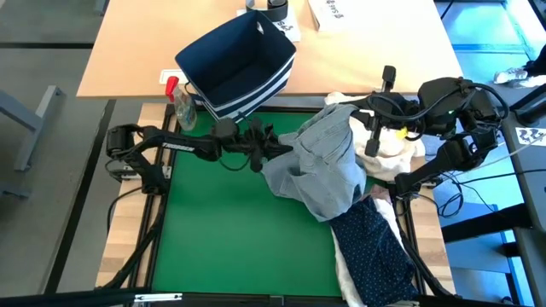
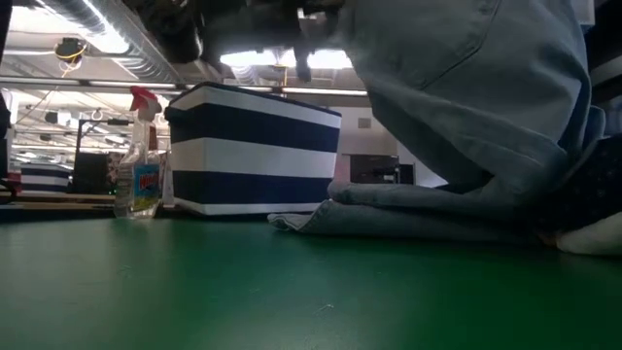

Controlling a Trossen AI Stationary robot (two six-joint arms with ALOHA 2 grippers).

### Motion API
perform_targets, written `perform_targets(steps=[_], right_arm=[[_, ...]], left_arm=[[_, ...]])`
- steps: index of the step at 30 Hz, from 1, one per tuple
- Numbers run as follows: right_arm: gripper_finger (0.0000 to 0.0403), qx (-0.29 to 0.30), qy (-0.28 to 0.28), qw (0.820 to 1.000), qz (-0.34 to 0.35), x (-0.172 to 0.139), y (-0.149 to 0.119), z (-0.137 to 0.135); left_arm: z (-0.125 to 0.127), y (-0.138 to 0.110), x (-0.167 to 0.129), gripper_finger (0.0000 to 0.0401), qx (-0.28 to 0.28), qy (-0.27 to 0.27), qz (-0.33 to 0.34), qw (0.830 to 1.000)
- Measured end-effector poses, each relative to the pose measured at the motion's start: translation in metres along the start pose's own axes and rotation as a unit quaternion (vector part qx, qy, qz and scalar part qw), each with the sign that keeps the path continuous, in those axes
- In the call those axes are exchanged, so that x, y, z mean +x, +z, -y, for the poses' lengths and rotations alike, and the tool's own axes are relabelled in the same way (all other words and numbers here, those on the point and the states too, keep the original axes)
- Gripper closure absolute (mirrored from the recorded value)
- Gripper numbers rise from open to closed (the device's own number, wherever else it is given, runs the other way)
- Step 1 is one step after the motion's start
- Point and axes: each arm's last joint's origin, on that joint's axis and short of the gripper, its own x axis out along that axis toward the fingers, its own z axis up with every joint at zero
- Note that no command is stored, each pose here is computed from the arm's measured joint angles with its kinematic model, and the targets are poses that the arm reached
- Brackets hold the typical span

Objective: Fold laundry
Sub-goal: Fold the blue jeans

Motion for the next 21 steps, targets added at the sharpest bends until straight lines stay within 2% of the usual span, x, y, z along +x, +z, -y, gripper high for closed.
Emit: perform_targets(steps=[3, 6, 11, 15, 18, 21], right_arm=[[0.0379, 0.003, 0.000, 1.000, -0.001, 0.000, 0.000, 0.000], [0.0379, 0.011, 0.002, 1.000, -0.010, 0.000, -0.002, 0.000], [0.0379, 0.022, 0.005, 0.999, -0.023, 0.000, -0.005, -0.001], [0.0379, 0.029, -0.003, 1.000, -0.011, 0.000, -0.002, 0.000], [0.0379, 0.036, -0.028, 0.999, 0.018, 0.000, 0.004, 0.003], [0.0379, 0.043, -0.047, 0.995, 0.077, -0.003, 0.017, 0.008]], left_arm=[[0.018, 0.019, 0.001, 0.0376, 0.008, -0.060, 0.005, 0.998], [0.038, 0.042, -0.004, 0.0382, 0.017, -0.088, 0.000, 0.996], [0.078, 0.085, -0.024, 0.0385, 0.068, -0.046, -0.042, 0.996], [0.120, 0.136, -0.048, 0.0386, 0.133, -0.011, -0.056, 0.990], [0.151, 0.177, -0.066, 0.0385, 0.173, 0.006, -0.051, 0.984], [0.181, 0.218, -0.086, 0.0385, 0.207, 0.010, -0.032, 0.978]])
